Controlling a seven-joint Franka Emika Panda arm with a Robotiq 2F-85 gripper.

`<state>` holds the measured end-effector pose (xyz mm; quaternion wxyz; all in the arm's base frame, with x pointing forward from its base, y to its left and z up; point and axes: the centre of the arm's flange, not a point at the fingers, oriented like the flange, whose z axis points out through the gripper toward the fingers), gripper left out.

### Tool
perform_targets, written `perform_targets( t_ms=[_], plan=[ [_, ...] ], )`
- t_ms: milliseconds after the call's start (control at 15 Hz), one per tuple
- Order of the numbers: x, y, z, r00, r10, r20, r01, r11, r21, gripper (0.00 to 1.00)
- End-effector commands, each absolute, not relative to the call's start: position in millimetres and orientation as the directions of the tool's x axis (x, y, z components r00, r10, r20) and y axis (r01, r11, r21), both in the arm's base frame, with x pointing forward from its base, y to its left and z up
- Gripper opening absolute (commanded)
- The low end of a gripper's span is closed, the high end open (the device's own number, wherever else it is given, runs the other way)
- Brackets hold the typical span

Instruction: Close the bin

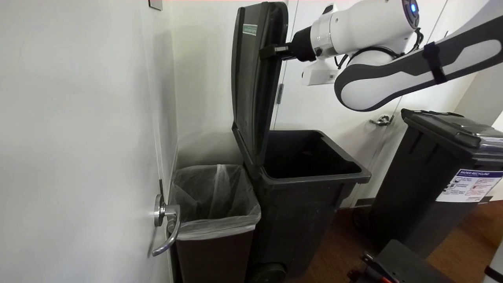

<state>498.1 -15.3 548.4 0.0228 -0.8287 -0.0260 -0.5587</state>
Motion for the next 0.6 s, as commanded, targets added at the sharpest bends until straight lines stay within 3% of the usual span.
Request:
perform_targets(
  t_ms=[0,533],
  plan=[
    [489.7,-54.5,558.0,0.379,-0.010,0.925,0.073,-0.997,-0.041,0.02],
    [451.5,-102.6,552.2,0.370,-0.108,0.923,-0.001,-0.993,-0.115,0.02]
  ],
)
